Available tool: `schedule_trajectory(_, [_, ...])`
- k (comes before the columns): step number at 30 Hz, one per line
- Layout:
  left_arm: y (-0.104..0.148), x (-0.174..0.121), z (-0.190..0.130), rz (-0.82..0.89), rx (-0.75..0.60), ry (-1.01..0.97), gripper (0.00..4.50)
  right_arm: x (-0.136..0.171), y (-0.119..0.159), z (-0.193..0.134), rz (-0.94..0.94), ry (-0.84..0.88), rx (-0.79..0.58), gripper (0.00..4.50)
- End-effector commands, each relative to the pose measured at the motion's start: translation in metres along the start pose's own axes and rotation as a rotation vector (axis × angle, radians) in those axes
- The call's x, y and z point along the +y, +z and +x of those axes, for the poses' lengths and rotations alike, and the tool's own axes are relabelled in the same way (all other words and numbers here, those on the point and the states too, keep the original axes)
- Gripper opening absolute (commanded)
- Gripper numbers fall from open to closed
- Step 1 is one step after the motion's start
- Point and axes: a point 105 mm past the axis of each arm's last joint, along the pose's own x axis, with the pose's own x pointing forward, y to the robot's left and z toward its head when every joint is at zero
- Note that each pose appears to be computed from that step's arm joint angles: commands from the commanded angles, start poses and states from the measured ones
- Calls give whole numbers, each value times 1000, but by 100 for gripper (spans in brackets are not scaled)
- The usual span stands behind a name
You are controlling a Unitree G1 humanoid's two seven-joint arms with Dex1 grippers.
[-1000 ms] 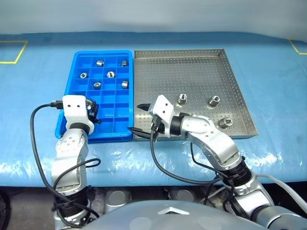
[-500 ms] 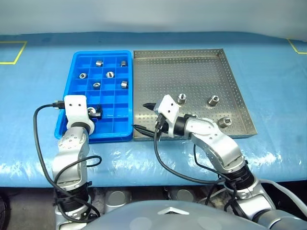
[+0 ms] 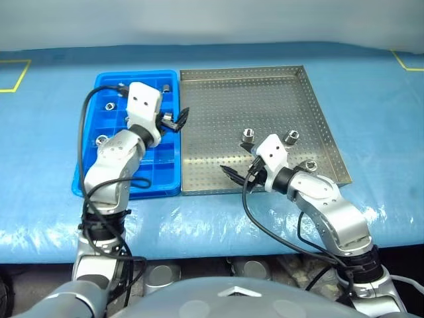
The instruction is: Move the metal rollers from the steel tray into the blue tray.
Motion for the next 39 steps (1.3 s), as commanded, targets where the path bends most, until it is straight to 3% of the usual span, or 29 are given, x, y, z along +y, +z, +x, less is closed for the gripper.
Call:
schedule_trajectory(1, [13, -20, 24, 58, -43, -129, 448, -2, 18, -5, 8, -52, -120, 450])
schedule_trajectory(8, [2, -50, 69, 81, -23, -299, 448, -1, 13, -14, 92, -185, -189, 450])
schedule_trajectory(17, [-21, -85, 87, 67, 71, -516, 448, -1, 0, -31, 130, -284, -171, 450])
schedule_trajectory(24, [-43, -71, 98, 215, 189, -391, 448, -3, 5, -34, 134, -306, -194, 450])
schedule_trajectory(34, [-54, -45, 93, 197, 238, -296, 117, -6, 9, -28, 124, -291, -200, 450])
schedule_trajectory(38, [-71, -46, 82, 184, 307, -334, 6, -6, 12, -24, 117, -277, -204, 450])
schedule_trajectory(39, [-73, -46, 79, 175, 312, -336, 2, -6, 12, -23, 117, -273, -205, 450])
